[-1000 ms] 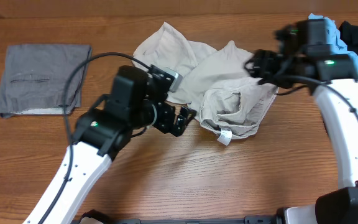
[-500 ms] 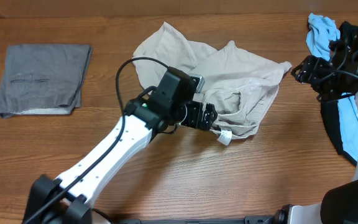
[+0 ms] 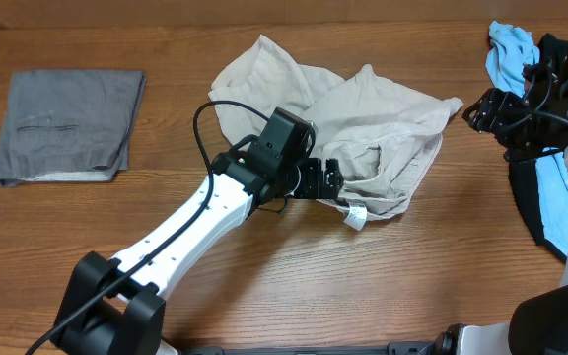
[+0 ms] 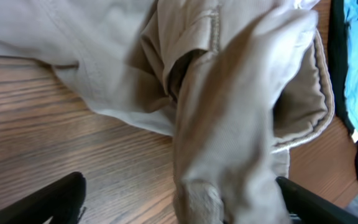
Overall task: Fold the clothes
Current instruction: 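Reach the left gripper to the pants waistband and grasp it, then move the right gripper to the pants' right end and grasp it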
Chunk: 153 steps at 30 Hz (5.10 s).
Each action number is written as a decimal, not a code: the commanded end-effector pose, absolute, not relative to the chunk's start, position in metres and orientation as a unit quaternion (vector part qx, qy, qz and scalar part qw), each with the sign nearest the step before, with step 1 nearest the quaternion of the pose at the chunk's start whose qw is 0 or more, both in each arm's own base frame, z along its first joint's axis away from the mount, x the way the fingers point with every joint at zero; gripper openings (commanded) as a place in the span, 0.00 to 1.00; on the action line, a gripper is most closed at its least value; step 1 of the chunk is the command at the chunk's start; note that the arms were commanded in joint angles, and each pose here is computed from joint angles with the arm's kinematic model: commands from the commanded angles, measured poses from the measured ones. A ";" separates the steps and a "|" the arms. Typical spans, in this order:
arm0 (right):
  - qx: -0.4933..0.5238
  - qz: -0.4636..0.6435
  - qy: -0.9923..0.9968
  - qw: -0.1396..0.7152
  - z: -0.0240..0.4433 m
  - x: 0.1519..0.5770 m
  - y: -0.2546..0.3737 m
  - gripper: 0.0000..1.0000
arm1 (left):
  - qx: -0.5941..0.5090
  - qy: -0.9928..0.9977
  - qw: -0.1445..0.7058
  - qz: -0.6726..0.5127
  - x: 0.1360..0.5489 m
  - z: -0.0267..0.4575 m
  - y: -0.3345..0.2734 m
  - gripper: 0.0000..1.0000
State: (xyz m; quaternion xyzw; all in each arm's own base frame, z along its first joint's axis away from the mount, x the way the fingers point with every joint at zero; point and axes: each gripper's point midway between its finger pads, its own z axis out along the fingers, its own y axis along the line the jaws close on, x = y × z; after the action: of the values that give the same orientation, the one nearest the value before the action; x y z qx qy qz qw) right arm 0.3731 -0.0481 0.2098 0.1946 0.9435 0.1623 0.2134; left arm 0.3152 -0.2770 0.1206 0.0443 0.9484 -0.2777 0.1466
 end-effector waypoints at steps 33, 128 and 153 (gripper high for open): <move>0.189 0.161 0.945 0.211 0.211 0.371 -0.047 0.87 | 0.067 0.943 0.163 -0.284 0.307 0.148 -0.291 0.51; 0.006 0.191 0.953 0.233 0.012 0.427 0.012 0.35 | -0.004 0.865 0.373 -0.336 0.412 0.304 -0.235 0.05; -0.008 0.197 0.946 0.257 0.012 0.440 0.018 0.34 | -0.005 0.869 0.367 -0.333 0.410 0.301 -0.235 0.06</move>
State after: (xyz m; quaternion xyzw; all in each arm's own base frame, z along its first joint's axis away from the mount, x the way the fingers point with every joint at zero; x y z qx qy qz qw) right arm 0.4414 0.0110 0.0203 -0.0030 0.9457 0.1886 0.2647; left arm 0.4113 -0.2367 0.2628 -0.0085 0.8884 -0.3142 0.3347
